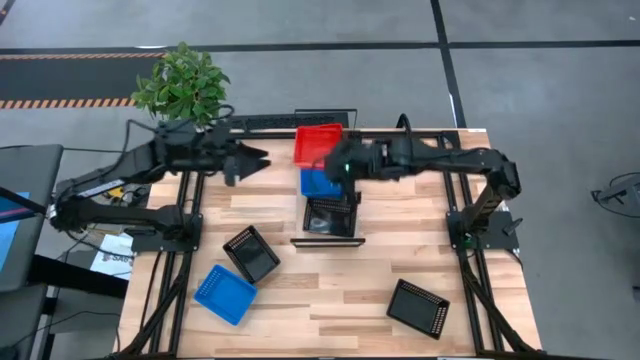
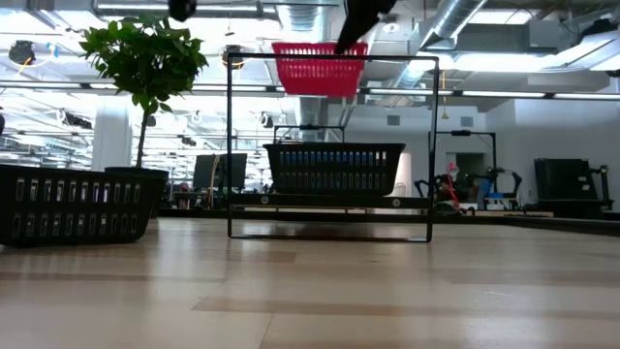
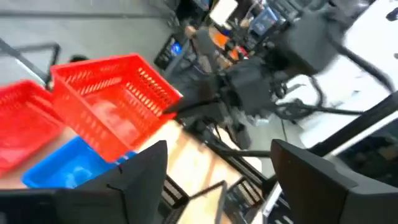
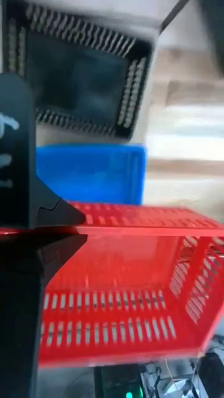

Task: Stack baskets on shelf by color
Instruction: Stack the red bin on the red bin on the shelf

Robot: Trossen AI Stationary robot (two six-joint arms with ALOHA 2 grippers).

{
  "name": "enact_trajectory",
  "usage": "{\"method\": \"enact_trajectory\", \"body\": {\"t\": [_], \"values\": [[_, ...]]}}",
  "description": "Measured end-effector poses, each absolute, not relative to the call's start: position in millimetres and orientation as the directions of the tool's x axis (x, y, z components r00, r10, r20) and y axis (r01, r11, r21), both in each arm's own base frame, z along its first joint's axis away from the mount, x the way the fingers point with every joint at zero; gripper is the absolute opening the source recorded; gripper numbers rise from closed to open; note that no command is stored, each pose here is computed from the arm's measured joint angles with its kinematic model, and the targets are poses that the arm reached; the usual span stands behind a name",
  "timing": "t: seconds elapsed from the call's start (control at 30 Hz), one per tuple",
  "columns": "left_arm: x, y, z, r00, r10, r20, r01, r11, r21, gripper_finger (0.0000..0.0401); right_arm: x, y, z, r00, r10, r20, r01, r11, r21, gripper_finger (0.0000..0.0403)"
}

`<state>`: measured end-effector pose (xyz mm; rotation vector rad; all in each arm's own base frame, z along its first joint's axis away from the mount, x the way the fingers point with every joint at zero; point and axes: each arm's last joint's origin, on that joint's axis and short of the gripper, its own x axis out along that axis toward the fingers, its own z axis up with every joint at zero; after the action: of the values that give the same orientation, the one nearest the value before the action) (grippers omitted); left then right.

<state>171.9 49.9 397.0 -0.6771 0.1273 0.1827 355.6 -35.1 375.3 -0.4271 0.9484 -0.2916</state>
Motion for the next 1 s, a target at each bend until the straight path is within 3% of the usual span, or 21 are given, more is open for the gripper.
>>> {"method": "enact_trajectory", "body": {"t": [0.17, 0.37, 0.6, 0.8, 1.0], "values": [[146, 45, 403, 0.975, 0.163, -0.153, -0.222, 0.796, -0.563, 0.0280, 354, -82, 371, 0.571, -0.386, -0.725, -0.028, 0.873, -0.486, 0.0002], [126, 38, 407, 0.977, 0.165, -0.132, -0.210, 0.824, -0.526, 0.0281, 344, -136, 344, 0.625, -0.197, -0.755, -0.144, 0.922, -0.359, 0.0002], [119, 35, 409, 0.979, 0.169, -0.112, -0.203, 0.837, -0.509, 0.0281, 334, -173, 311, 0.667, -0.136, -0.733, -0.188, 0.921, -0.342, 0.0002], [119, 36, 409, 0.973, 0.198, -0.116, -0.230, 0.849, -0.476, 0.0281, 328, -194, 303, 0.709, -0.166, -0.685, -0.144, 0.917, -0.371, 0.0001], [120, 37, 409, 0.968, 0.222, -0.119, -0.252, 0.850, -0.463, 0.0281, 335, -207, 280, 0.688, -0.137, -0.712, -0.163, 0.928, -0.335, 0.0001]]}}
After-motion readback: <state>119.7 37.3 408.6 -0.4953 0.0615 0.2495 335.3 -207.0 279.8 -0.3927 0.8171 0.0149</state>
